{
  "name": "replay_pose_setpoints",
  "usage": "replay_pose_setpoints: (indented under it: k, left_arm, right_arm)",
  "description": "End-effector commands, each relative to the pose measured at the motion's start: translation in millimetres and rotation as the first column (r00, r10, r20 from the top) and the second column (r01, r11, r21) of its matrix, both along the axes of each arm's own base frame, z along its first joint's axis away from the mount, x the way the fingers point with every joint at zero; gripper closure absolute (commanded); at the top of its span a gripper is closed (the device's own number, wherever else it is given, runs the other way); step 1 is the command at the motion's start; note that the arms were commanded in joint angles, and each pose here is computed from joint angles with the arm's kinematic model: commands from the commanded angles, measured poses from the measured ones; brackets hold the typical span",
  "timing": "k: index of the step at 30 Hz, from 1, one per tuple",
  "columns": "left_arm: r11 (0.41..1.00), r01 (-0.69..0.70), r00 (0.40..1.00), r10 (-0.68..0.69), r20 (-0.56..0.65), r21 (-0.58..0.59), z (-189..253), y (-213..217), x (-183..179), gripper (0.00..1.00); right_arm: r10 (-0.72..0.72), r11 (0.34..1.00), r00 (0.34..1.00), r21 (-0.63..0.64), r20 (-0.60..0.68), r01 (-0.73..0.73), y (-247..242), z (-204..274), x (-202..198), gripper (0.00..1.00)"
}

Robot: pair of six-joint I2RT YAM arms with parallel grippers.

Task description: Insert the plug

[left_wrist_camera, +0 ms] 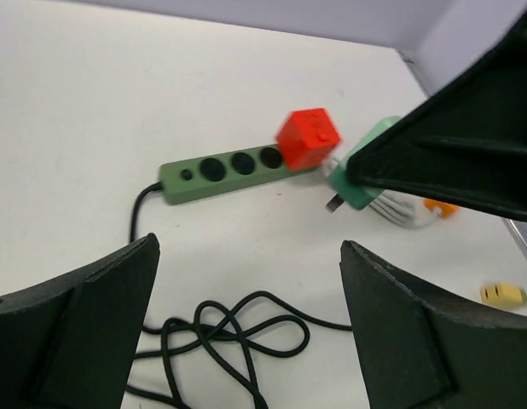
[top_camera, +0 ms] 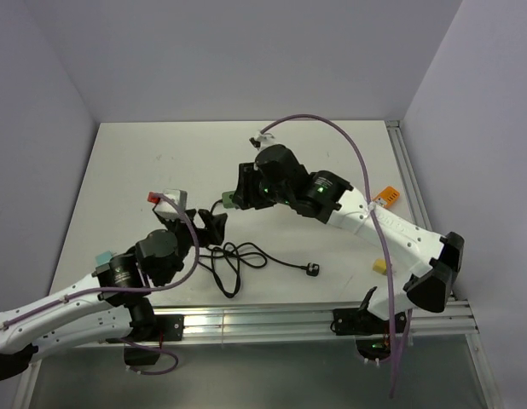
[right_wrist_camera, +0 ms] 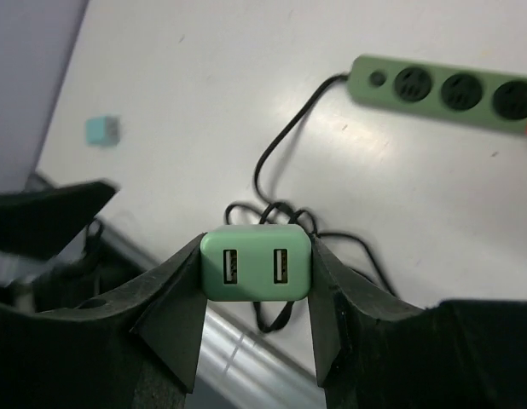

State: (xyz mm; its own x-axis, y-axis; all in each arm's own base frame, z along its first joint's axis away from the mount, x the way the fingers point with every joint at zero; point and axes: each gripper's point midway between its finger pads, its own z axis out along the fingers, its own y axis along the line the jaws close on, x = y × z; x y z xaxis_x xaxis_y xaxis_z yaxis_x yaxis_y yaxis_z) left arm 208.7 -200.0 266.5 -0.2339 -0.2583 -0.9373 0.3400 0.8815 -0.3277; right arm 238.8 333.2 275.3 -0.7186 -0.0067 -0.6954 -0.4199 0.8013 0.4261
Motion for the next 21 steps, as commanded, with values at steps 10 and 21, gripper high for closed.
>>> replay_pose_setpoints:
  k: [10,21]
  left_arm:
    - [0.893,-0.418,0.903,0.388,-0.186,-0.166,-11,90,-5,0.11]
    - [0.908,-0.368,0.926,0.339,-0.168,-0.199,-7,89,-9,0.12]
  right_arm:
    - [-0.288,0.922,0.929,-0.194,0.234,0.335,8,-74,102,1.00]
    - [-0.342,0.890,0.921,-0.249,0.188,0.382,3,-138,159,1.00]
